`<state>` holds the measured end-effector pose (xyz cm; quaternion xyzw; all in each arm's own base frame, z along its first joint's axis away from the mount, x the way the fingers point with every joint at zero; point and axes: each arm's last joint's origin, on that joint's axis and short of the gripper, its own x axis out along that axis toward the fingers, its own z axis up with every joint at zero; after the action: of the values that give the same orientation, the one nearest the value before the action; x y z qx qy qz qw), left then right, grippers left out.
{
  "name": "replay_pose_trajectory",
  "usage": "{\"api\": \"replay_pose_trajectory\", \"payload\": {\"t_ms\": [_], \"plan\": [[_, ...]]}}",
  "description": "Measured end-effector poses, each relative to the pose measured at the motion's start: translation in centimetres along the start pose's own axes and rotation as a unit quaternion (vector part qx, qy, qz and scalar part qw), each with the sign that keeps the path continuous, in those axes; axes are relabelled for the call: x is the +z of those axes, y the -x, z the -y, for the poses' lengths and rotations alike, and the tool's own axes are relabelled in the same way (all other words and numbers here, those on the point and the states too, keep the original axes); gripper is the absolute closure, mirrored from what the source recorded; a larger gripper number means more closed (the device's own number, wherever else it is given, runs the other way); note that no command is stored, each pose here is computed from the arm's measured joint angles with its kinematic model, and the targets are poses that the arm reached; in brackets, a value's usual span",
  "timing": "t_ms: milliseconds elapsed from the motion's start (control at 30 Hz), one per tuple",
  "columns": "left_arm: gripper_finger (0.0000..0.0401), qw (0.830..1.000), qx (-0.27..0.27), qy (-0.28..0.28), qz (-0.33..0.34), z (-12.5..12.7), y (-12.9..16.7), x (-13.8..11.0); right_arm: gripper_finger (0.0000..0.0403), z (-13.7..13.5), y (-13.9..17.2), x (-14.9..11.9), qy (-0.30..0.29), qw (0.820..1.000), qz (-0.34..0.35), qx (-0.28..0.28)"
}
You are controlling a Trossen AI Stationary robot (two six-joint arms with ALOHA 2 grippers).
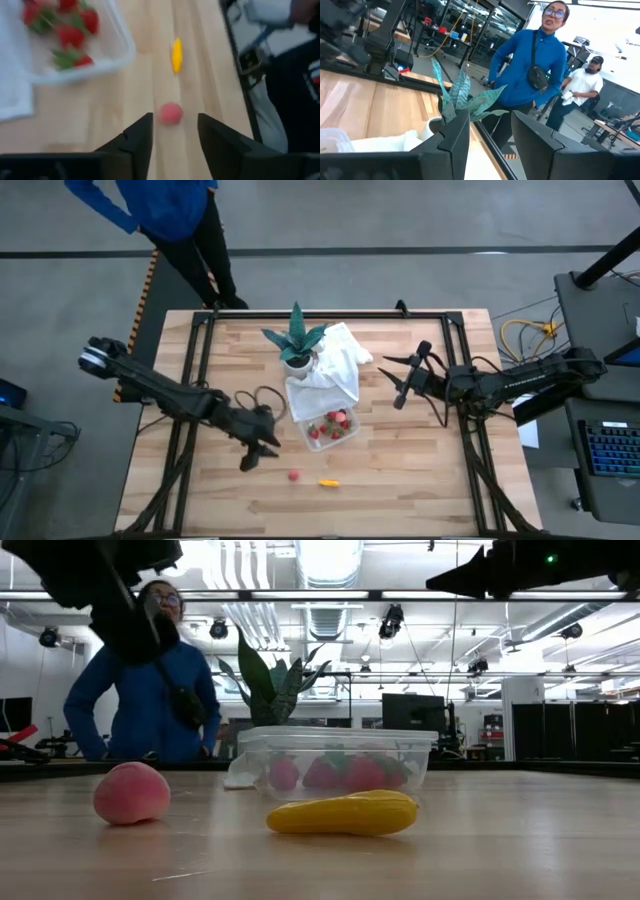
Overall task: Pick and placing Produce into tupperware
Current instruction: Put the apricot into the transparent bin
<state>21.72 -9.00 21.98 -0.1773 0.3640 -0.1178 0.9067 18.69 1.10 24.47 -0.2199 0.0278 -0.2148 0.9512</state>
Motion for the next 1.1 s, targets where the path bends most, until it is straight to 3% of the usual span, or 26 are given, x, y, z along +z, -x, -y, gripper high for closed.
{"api": "replay_pose_trajectory", "payload": {"t_ms": [167, 333, 433, 733, 1100], "plan": [[0.0222, 0.997, -0.006, 0.022, -0.070, 1.0, -2.8, 1.2, 0.0264, -0.1, 0.0, -0.3, 0.008, 1.000, -0.011, 0.006], [0.0217, 0.983, 0.074, 0.045, -0.160, 1.9, -4.5, 2.0, 0.0264, -0.1, 0.0, -0.3, 0.008, 1.000, -0.011, 0.006], [0.0217, 0.977, 0.095, 0.056, -0.185, 2.3, -5.1, 2.7, 0.0264, -0.1, 0.0, -0.3, 0.009, 1.000, -0.011, 0.006], [0.0217, 0.972, 0.091, 0.076, -0.203, 2.6, -7.2, 3.2, 0.0264, -0.1, 0.0, -0.3, 0.023, 1.000, -0.011, 0.006], [0.0217, 0.969, 0.070, 0.154, -0.178, 3.1, -7.7, 3.7, 0.0264, -0.1, 0.0, -0.3, 0.021, 1.000, -0.011, 0.006]]}}
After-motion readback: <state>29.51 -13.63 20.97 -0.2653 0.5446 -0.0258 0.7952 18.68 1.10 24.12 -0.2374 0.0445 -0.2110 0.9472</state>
